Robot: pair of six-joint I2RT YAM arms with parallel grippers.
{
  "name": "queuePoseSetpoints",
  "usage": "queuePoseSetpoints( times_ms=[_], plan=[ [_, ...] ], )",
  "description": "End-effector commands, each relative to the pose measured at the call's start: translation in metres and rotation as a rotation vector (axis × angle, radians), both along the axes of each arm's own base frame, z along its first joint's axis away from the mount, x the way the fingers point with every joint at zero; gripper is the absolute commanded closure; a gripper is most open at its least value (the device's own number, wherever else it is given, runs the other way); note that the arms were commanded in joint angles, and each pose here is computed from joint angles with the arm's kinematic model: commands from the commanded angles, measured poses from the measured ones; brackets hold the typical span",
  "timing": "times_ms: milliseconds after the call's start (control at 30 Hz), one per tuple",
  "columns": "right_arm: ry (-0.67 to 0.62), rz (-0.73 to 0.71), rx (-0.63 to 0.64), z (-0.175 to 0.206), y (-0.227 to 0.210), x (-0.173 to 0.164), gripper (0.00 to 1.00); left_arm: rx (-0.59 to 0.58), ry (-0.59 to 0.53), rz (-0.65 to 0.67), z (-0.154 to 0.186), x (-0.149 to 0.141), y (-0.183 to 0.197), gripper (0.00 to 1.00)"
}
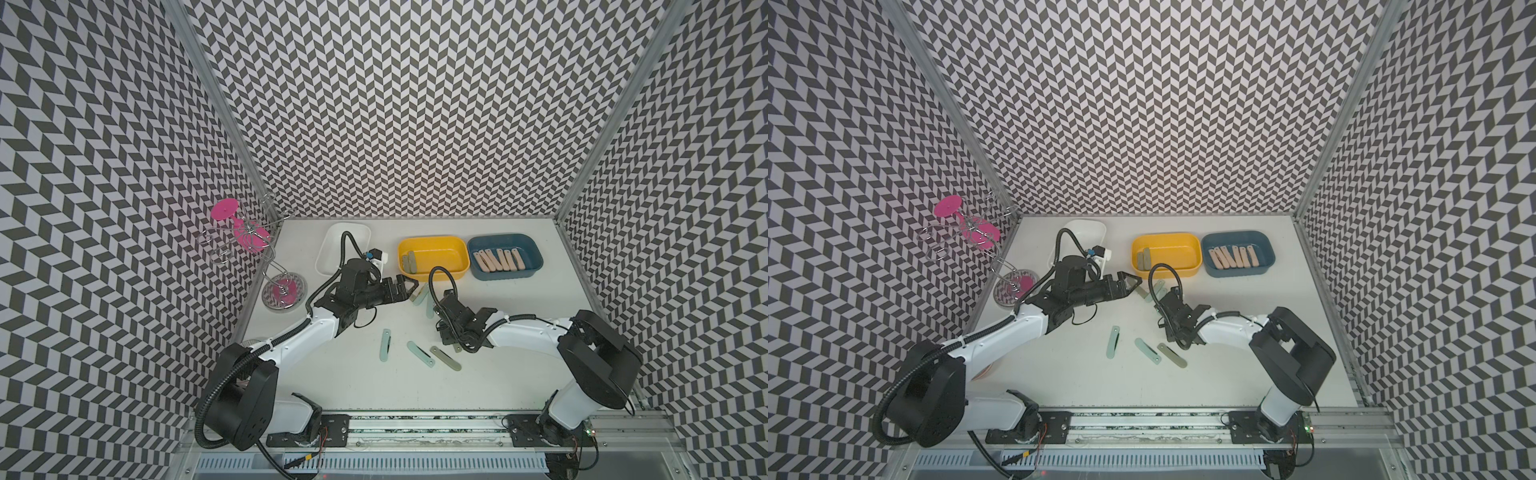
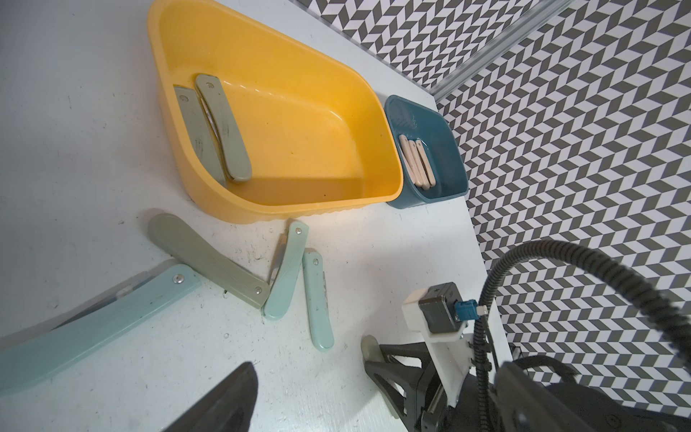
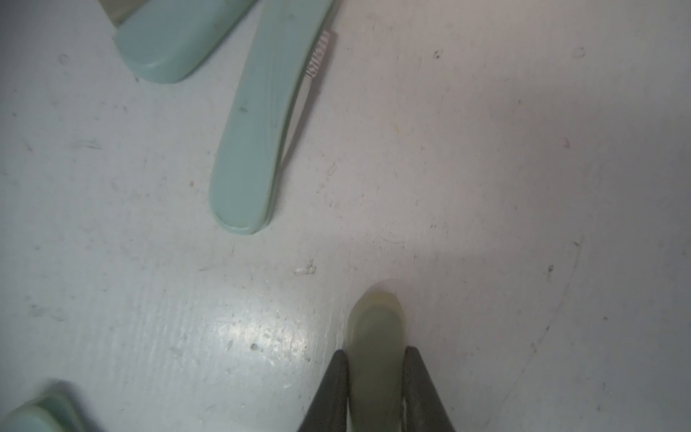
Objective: Place the fruit knives into the storage box by color
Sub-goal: Pick up the fruit knife from the center of the board, then place the fruit knife in the storage box.
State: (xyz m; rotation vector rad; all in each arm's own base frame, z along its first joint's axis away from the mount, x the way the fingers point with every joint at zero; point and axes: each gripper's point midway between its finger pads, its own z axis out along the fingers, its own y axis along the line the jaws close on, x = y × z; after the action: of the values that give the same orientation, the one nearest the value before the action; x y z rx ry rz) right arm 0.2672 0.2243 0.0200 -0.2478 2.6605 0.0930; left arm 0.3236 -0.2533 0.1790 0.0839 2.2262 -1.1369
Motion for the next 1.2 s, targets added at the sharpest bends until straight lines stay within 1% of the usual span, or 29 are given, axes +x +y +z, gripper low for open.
queuePoseSetpoints(
  times_ms=[0,300,367,567,733,800,900,1167],
  plan=[
    [-0.035,-0.01,0.031,0.014,0.005,0.009,0.82,-0.038,-0.043,0.009,0.016,0.005,0.0,0.0],
    [-0.149,-0.042,0.183,0.081,0.015,0.043,0.84,-0.057,-0.062,0.037,0.028,0.024,0.007,0.0],
    [-0.183,-0.053,0.225,0.102,0.016,0.055,0.84,-0.061,-0.068,0.043,0.032,0.03,0.008,0.0],
    [-0.299,-0.062,0.356,0.171,0.018,0.105,0.84,-0.073,-0.103,0.066,0.049,0.053,0.013,0.0],
    [-0.388,-0.055,0.421,0.211,0.027,0.146,0.84,-0.072,-0.114,0.073,0.053,0.069,0.014,0.0],
    [-0.403,-0.057,0.437,0.218,0.032,0.161,0.84,-0.072,-0.114,0.073,0.053,0.075,0.014,0.0],
    [-0.395,-0.053,0.454,0.215,0.041,0.183,0.84,-0.07,-0.117,0.07,0.054,0.082,0.013,0.0],
    [-0.35,-0.031,0.509,0.181,0.059,0.229,0.84,-0.054,-0.106,0.072,0.046,0.1,0.018,0.0]
  ],
)
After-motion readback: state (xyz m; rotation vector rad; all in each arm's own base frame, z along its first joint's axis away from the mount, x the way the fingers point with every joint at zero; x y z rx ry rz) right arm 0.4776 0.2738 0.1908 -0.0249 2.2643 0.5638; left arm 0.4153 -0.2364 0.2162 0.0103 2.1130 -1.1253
